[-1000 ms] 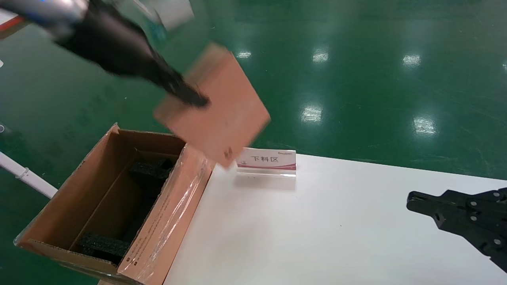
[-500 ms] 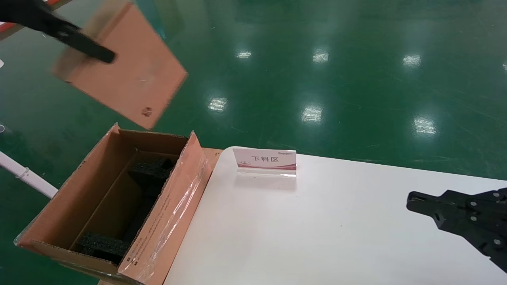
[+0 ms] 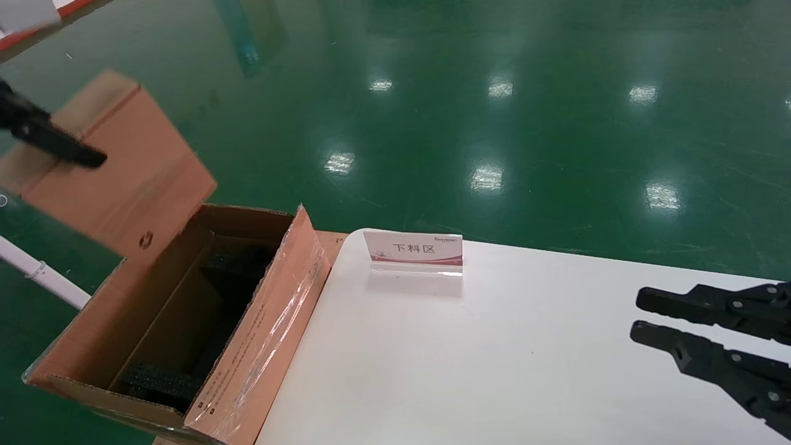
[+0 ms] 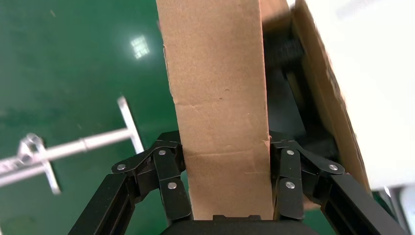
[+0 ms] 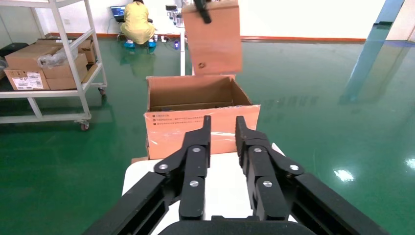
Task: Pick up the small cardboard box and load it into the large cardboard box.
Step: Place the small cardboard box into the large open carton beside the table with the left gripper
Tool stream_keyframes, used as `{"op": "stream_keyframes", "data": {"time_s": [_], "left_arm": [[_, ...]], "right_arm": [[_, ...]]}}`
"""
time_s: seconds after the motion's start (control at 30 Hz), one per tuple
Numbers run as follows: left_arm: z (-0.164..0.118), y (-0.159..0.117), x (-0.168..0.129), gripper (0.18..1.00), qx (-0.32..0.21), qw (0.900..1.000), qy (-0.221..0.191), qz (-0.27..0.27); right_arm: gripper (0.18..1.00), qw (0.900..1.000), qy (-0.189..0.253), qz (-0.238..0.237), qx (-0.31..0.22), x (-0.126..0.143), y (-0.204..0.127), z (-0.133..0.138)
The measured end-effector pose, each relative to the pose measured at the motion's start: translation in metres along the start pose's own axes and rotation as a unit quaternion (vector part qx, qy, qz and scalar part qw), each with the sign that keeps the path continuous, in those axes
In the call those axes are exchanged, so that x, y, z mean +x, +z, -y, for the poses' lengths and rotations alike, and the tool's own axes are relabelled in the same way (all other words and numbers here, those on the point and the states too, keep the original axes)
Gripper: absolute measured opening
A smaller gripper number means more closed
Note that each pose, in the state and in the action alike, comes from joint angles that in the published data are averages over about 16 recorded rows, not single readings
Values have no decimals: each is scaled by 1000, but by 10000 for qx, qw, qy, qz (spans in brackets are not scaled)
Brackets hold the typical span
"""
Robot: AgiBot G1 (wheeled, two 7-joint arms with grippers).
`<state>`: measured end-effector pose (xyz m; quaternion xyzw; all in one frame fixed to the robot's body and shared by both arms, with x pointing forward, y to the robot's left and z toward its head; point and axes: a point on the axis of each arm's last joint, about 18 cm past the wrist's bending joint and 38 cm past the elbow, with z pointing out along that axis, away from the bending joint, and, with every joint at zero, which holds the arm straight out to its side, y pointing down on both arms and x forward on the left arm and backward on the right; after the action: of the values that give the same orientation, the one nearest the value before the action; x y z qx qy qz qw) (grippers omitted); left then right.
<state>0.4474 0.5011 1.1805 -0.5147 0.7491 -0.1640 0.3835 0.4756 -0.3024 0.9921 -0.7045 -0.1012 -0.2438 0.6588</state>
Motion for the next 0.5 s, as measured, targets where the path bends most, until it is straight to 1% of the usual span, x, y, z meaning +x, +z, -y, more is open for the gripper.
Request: {"op": "stream_keyframes", "data": {"time_s": [0.07, 0.27, 0.5], "left_arm": [[-6, 7, 2, 448, -158, 9998, -89, -72], [-21, 25, 9, 448, -566, 9971, -407, -302], [-32, 44, 13, 448, -844, 9923, -760, -501]], "right_arm": [[287, 10000, 0, 0, 0, 0, 0, 0], [382, 10000, 0, 0, 0, 0, 0, 0], [542, 10000, 0, 0, 0, 0, 0, 0]]}}
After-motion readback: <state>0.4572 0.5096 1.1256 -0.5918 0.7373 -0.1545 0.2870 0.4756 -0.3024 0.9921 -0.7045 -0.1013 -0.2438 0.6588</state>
